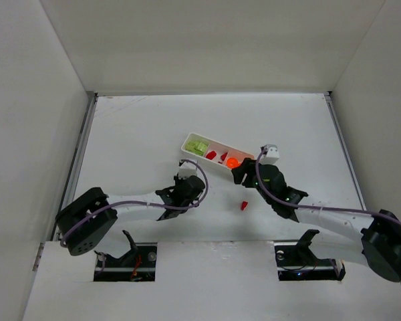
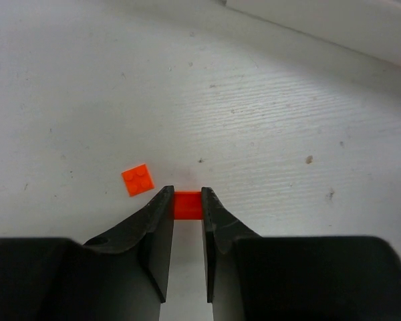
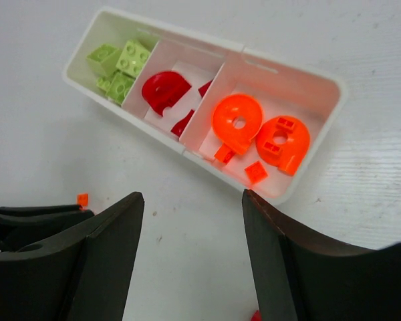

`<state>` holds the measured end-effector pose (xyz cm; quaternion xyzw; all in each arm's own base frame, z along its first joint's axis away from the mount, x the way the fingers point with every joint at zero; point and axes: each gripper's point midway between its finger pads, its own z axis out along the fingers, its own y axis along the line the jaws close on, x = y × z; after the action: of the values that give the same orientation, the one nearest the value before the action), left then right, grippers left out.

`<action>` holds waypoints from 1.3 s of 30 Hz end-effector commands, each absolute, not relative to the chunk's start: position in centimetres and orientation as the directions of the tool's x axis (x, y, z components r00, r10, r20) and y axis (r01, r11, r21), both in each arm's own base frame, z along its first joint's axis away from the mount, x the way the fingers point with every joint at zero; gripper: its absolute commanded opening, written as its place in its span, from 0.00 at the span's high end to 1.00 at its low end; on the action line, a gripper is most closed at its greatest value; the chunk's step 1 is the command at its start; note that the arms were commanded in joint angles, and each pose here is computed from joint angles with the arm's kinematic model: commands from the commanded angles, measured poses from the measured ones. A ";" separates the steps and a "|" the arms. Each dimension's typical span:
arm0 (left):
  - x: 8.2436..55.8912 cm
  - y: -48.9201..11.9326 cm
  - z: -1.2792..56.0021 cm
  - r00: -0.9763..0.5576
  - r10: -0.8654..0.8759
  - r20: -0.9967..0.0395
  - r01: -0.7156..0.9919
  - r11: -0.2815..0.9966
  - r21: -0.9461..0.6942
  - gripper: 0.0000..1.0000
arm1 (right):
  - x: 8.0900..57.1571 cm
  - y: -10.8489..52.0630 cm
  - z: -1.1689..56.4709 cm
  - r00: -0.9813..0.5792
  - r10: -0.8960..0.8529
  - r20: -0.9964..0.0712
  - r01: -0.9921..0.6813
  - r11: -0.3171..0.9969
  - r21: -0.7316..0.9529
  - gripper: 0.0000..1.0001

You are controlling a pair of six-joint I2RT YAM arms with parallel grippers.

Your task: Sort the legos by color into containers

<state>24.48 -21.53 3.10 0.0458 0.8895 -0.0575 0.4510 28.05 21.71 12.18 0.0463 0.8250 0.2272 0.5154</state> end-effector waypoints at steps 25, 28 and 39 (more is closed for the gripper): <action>34.3 -40.1 12.2 -0.534 -0.059 -0.843 0.325 0.906 -0.270 0.72 | 29.8 12.3 14.4 -0.255 0.573 -0.779 0.083 0.816 0.572 0.73; 34.4 -40.0 12.9 -0.523 -0.069 -0.850 0.326 0.905 -0.274 0.59 | 30.0 12.2 14.3 -0.263 0.570 -0.779 0.106 0.819 0.563 0.79; 31.7 -32.6 16.8 -0.466 -0.157 -0.871 0.297 0.899 -0.321 0.53 | 26.6 17.1 12.5 -0.441 0.411 -0.797 0.003 0.889 0.457 0.95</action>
<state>31.65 -35.22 13.21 0.0704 0.8511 -0.2022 0.4793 27.56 15.96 11.96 0.1490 0.8161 0.1963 0.5228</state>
